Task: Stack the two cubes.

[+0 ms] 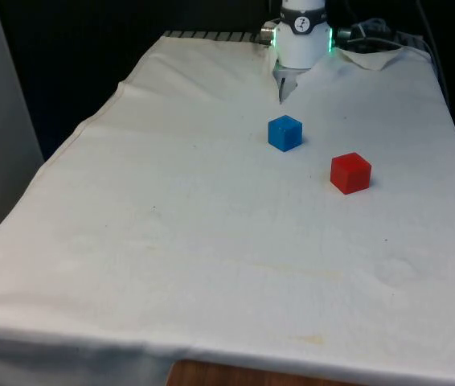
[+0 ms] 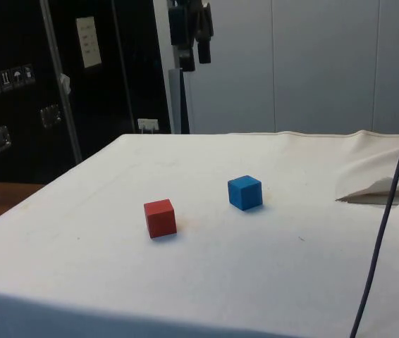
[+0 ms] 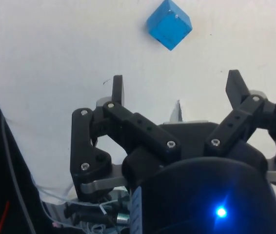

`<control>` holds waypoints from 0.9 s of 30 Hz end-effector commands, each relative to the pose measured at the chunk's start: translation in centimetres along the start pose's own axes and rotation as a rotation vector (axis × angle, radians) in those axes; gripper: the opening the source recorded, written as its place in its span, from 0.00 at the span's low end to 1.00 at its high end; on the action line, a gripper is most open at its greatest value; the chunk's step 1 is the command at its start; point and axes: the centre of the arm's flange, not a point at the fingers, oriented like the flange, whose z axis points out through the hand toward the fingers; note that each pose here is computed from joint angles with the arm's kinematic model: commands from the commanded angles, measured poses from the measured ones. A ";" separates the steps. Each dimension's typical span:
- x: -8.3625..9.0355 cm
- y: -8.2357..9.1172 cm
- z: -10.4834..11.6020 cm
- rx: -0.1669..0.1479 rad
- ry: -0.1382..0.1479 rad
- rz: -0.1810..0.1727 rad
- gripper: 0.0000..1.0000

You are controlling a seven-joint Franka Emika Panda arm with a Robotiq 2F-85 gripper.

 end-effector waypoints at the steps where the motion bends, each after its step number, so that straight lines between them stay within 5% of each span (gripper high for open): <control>1: -0.3 0.1 0.4 -0.012 0.012 0.015 1.00; 27: -2.5 0.1 6.3 -0.023 0.025 0.138 1.00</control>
